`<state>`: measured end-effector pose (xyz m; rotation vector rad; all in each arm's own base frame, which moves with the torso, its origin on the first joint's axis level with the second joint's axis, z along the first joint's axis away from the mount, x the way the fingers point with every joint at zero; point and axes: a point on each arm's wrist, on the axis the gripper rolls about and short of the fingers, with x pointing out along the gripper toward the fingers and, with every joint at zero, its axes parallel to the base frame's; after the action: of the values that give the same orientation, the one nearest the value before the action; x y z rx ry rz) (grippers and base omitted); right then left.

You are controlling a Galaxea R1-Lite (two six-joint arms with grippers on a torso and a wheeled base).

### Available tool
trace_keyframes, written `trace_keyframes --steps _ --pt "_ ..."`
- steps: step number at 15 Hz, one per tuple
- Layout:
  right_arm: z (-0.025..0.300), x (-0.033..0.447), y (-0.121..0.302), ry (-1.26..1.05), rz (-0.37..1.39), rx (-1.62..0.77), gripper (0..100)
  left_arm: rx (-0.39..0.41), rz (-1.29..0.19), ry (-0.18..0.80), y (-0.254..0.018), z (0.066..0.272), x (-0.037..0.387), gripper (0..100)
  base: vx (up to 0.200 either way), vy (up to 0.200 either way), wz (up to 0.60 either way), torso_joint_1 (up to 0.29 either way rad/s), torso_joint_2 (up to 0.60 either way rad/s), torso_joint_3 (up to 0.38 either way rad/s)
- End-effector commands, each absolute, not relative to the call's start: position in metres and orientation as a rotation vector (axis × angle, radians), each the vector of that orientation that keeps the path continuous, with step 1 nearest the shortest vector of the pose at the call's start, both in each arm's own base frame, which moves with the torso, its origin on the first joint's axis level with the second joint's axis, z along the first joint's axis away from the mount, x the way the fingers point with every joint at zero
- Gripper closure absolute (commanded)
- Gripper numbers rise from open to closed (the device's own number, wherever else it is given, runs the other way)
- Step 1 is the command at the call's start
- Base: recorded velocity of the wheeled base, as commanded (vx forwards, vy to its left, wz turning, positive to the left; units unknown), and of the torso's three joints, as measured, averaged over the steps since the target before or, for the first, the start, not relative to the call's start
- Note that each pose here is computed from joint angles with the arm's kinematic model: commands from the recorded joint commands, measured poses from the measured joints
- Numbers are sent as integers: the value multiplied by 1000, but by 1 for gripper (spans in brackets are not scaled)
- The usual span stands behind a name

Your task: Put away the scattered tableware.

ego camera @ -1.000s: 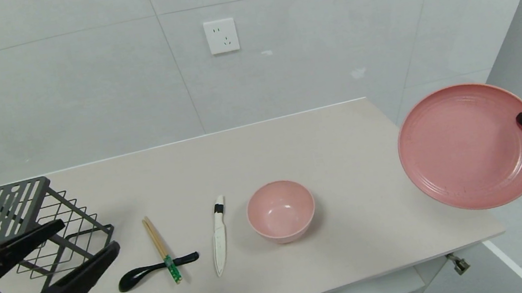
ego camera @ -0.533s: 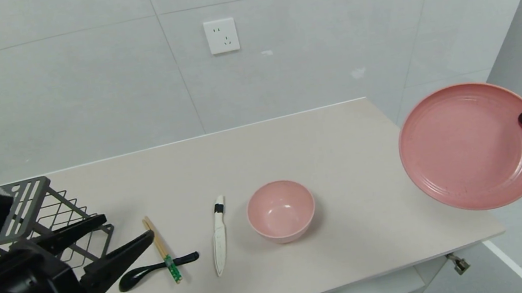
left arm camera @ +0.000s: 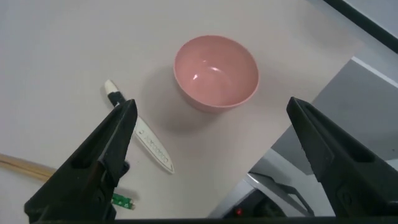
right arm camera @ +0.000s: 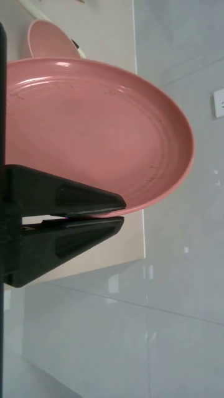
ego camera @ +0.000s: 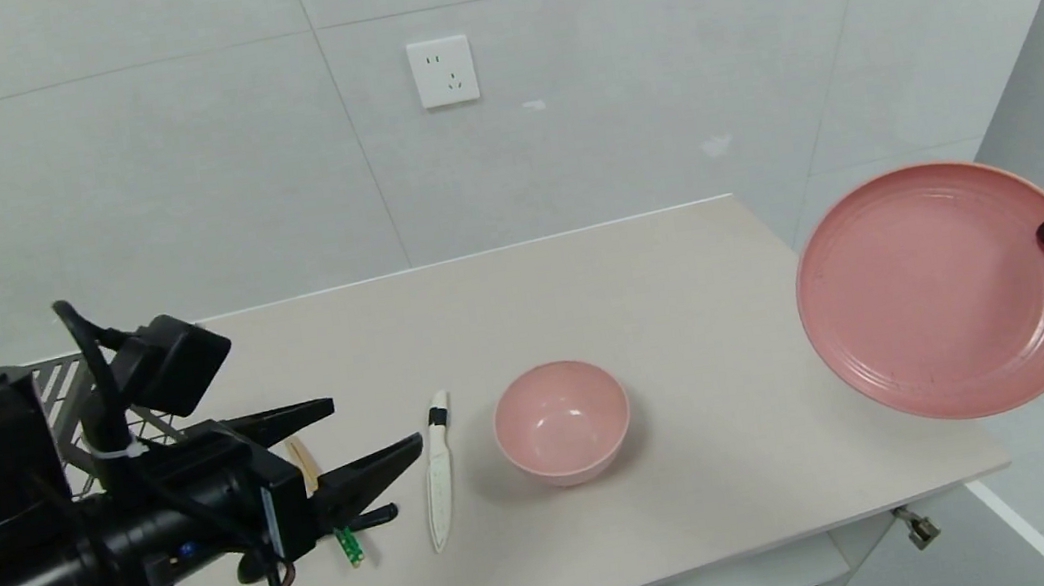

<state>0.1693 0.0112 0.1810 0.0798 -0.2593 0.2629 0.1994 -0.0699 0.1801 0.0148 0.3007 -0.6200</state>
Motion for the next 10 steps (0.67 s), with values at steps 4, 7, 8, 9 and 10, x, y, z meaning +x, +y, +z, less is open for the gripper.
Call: trace_keyframes --steps 4,7,8,9,10 --pt "177 174 14 -237 277 83 100 29 -558 318 -82 168 231 0 0 0 0 0 0 0" --pt "177 173 14 -238 278 81 100 35 -530 324 -88 152 249 0 0 0 0 0 0 0" --pt "177 173 14 -239 278 81 100 36 -524 330 -89 149 251 0 0 0 0 0 0 0" --pt "177 173 14 -235 278 82 100 39 -527 336 -92 143 256 0 0 0 0 0 0 0" --pt "177 173 14 -235 278 82 100 39 -536 342 -95 139 259 0 0 0 0 0 0 0"
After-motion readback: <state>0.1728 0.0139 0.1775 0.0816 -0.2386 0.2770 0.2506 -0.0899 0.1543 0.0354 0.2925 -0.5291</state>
